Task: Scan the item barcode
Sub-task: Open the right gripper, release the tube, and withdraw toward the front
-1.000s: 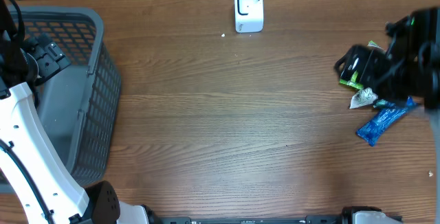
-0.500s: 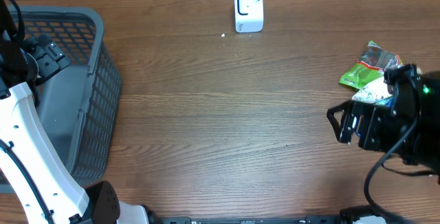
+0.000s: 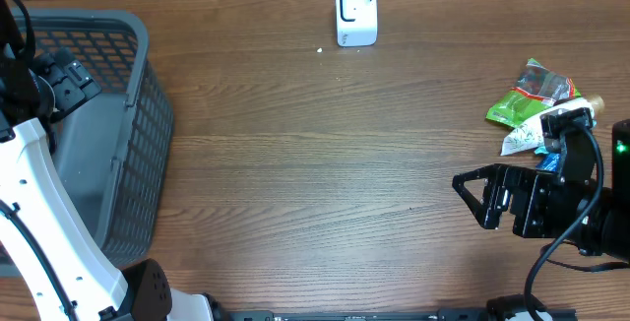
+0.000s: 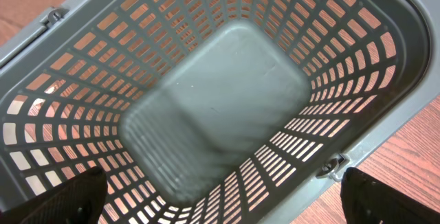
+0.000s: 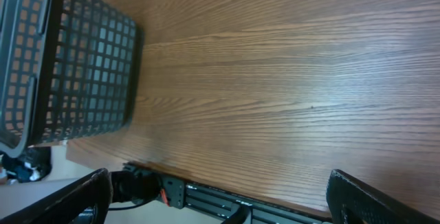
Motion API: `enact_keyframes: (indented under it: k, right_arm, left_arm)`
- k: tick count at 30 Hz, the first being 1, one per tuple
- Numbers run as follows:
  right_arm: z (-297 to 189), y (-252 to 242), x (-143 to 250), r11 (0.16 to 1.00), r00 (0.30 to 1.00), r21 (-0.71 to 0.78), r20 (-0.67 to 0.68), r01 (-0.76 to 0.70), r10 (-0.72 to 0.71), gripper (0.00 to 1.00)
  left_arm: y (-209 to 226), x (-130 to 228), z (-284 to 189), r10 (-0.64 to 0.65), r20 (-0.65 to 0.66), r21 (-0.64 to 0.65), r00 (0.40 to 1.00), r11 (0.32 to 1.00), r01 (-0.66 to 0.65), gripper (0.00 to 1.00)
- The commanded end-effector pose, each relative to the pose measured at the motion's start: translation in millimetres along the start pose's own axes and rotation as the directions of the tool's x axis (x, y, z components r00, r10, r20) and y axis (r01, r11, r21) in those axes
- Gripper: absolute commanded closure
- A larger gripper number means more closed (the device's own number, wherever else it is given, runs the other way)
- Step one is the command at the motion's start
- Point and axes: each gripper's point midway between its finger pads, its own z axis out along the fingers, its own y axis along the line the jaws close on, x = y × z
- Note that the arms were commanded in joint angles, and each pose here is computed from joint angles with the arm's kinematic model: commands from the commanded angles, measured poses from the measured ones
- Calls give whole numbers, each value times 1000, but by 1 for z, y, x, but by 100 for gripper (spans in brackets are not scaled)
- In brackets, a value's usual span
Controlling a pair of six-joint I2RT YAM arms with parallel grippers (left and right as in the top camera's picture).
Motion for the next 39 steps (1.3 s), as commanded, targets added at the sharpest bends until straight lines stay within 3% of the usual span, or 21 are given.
enact_keyframes:
  k: [1, 6, 10, 15, 17, 22, 33, 39]
  right_arm:
    - [-6, -14, -9, 995, 998, 95, 61, 25, -31, 0]
    - [-11, -35, -43, 955, 967, 264, 172, 138, -187, 0]
    - [-13, -42, -64, 892, 892, 363, 257, 269, -373, 0]
    - [-13, -51, -66, 825, 763, 442, 374, 353, -527, 0]
    - [-15, -54, -64, 795, 657, 478, 470, 373, -590, 0]
    - [6, -76, -45, 795, 498, 499, 621, 343, -605, 0]
    - [80, -112, -28, 783, 272, 506, 747, 361, -607, 0]
    - [114, -130, -12, 781, 287, 494, 740, 382, -608, 0]
  left_arm:
    - [2, -1, 1, 3, 3, -14, 1000, 1000, -3, 0]
    - [2, -1, 1, 3, 3, -14, 1000, 1000, -3, 0]
    - [2, -1, 1, 3, 3, -14, 1000, 1000, -3, 0]
    - [2, -1, 1, 3, 3, -14, 1000, 1000, -3, 0]
    - [2, -1, 1, 3, 3, -14, 1000, 1000, -3, 0]
    - [2, -1, 1, 3, 3, -14, 1000, 1000, -3, 0]
    - [2, -1, 1, 3, 3, -14, 1000, 1000, -3, 0]
    - [2, -1, 1, 3, 3, -14, 1000, 1000, -3, 0]
